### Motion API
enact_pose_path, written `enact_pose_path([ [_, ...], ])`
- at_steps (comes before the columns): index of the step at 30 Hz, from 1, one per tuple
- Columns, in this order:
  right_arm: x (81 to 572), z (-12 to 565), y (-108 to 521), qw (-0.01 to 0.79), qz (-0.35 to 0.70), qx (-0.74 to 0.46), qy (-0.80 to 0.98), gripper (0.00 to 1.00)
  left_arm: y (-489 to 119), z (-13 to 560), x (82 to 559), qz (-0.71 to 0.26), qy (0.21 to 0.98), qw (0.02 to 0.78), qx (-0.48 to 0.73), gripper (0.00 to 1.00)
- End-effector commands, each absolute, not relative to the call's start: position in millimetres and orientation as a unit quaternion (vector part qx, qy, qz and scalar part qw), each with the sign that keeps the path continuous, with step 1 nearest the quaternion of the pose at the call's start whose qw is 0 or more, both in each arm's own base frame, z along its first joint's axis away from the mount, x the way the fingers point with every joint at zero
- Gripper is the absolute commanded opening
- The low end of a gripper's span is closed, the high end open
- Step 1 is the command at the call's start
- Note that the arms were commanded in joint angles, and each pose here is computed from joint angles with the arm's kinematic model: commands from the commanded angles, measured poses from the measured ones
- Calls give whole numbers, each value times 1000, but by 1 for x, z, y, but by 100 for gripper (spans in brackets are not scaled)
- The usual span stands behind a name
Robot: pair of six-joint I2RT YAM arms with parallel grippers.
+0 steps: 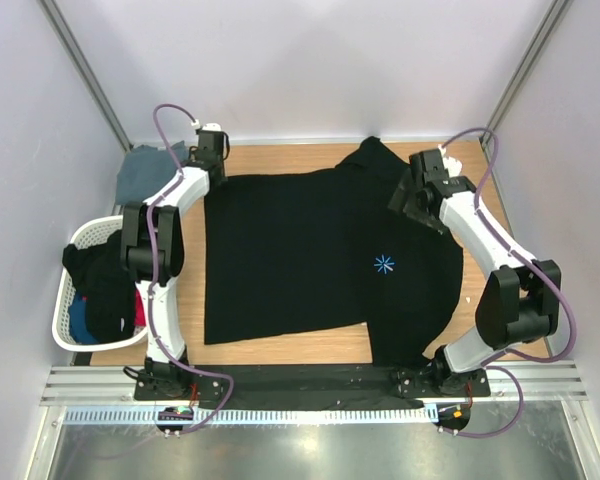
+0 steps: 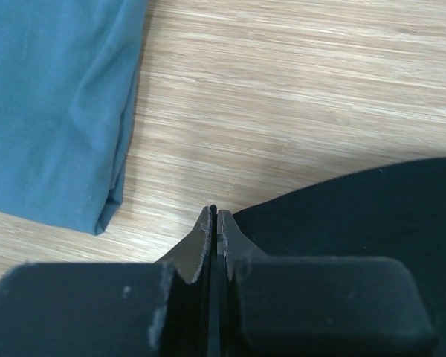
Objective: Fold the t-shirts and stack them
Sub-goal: Flatten the tshirt out
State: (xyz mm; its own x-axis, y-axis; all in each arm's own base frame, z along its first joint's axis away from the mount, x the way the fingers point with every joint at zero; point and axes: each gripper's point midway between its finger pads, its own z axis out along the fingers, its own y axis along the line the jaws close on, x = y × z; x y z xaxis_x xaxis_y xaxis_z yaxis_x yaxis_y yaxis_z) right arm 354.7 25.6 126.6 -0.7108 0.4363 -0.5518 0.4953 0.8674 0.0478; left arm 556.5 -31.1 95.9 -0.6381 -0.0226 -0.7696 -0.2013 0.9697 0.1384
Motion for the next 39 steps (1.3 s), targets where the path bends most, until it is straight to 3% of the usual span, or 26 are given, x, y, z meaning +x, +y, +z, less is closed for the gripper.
enact_pose_path([
  [1, 401, 168, 41, 361, -5, 228, 904, 100, -32, 140, 560, 102, 876, 464, -89, 0],
  [8, 481, 132, 68, 377, 26, 188, 907, 99, -30, 135, 550, 103, 878, 453, -113, 0],
  [12, 505, 90, 79, 344, 20, 173, 922, 98, -27, 136, 549, 111, 878, 453, -109, 0],
  [20, 464, 33, 86, 286, -19, 159, 945, 98, -24, 132, 546, 121, 881, 447, -99, 0],
  [27, 390, -5, 72, 222, -45, 173, 958, 98, -24, 130, 540, 120, 883, 442, -102, 0],
  [34, 357, 8, 63, 200, -63, 175, 962, 99, -25, 118, 529, 112, 892, 428, -93, 0],
  [39, 432, 92, 71, 295, -30, 180, 938, 100, -29, 114, 528, 108, 895, 427, -70, 0],
])
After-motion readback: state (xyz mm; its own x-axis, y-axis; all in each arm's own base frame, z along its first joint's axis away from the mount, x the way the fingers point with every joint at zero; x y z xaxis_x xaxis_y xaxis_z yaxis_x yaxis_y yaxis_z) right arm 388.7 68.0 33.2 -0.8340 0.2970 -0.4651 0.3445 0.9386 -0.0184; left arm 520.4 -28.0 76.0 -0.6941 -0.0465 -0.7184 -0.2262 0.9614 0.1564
